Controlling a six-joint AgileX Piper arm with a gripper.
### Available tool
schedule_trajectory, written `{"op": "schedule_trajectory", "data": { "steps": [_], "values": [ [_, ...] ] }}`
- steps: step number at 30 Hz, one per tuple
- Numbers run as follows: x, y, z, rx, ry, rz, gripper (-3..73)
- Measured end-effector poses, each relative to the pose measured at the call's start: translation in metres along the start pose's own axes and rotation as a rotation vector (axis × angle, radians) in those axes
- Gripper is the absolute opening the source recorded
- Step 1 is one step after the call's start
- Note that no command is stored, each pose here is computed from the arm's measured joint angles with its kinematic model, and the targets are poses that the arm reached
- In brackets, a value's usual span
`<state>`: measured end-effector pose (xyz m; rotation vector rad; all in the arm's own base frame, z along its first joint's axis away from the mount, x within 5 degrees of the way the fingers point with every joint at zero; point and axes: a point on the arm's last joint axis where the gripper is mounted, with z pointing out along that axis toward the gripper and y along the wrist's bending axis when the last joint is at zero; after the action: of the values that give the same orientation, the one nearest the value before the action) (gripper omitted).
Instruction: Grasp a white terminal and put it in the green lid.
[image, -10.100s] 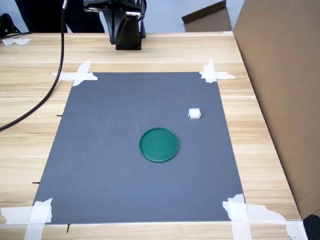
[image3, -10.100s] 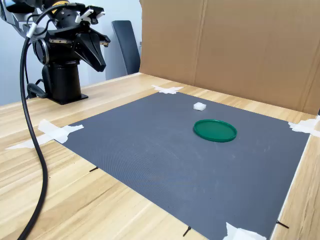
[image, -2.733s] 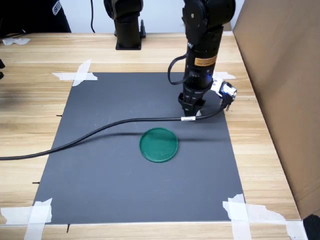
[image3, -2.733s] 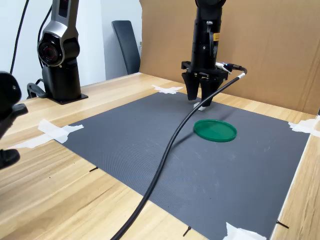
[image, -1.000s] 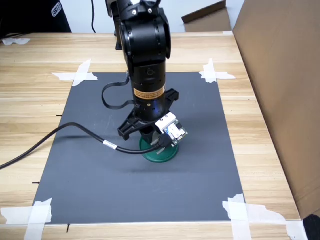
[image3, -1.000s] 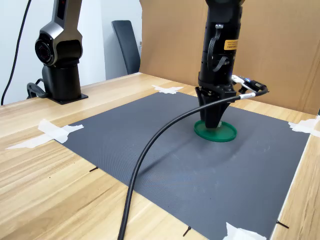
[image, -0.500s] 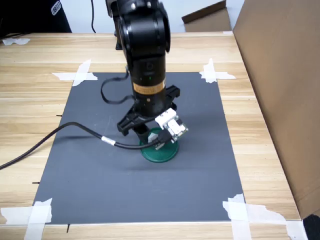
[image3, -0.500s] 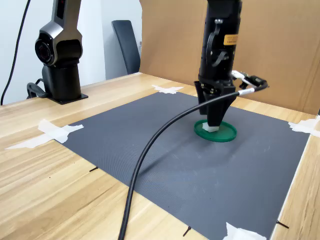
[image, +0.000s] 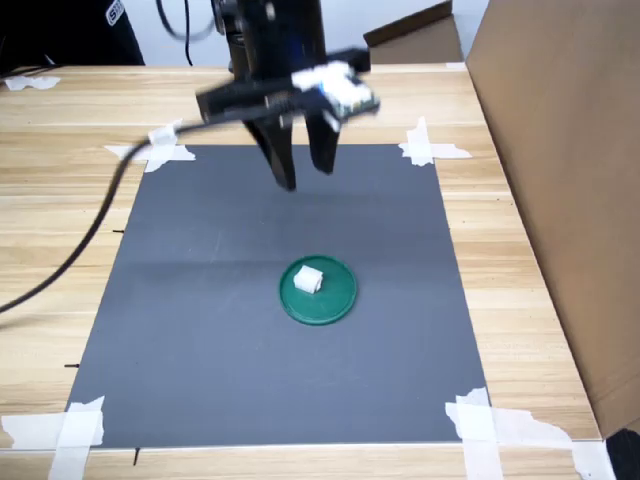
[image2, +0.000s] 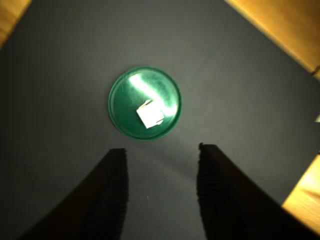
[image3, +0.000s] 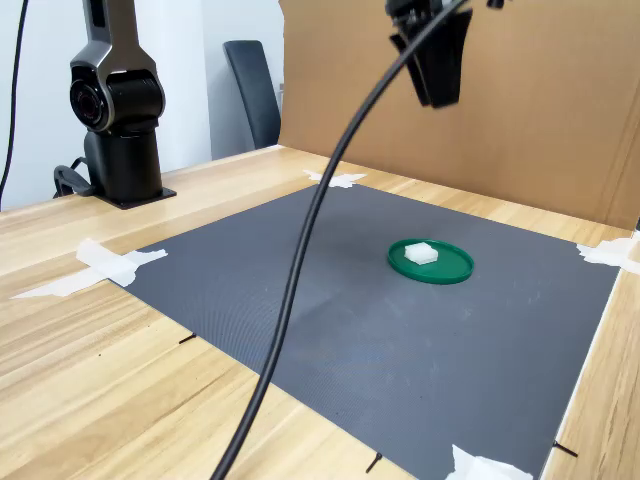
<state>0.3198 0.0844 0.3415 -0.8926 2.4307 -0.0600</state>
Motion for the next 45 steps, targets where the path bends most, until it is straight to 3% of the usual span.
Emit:
{"op": "schedule_trajectory", "data": {
  "steps": [2, 3, 7, 15, 24, 37, 40, 45],
  "values": [
    [0.001, 0.0, -0.019, 0.024, -0.048, 0.008, 30.0],
    [0.004, -0.003, -0.049, 0.049, -0.142, 0.046, 17.7],
    [0.025, -0.02, -0.087, 0.102, -0.246, 0.166, 0.0],
    [0.088, -0.02, -0.093, 0.259, -0.384, 0.33, -2.5],
    [0.162, 0.036, -0.086, 0.293, -0.54, 0.561, -2.6],
    [0.253, 0.106, -0.07, 0.409, -0.782, 0.533, -2.6],
    [0.269, 0.114, -0.058, 0.484, -0.77, 0.439, -2.6],
    [0.279, 0.119, -0.054, 0.521, -0.787, 0.406, -2.6]
  ]
}}
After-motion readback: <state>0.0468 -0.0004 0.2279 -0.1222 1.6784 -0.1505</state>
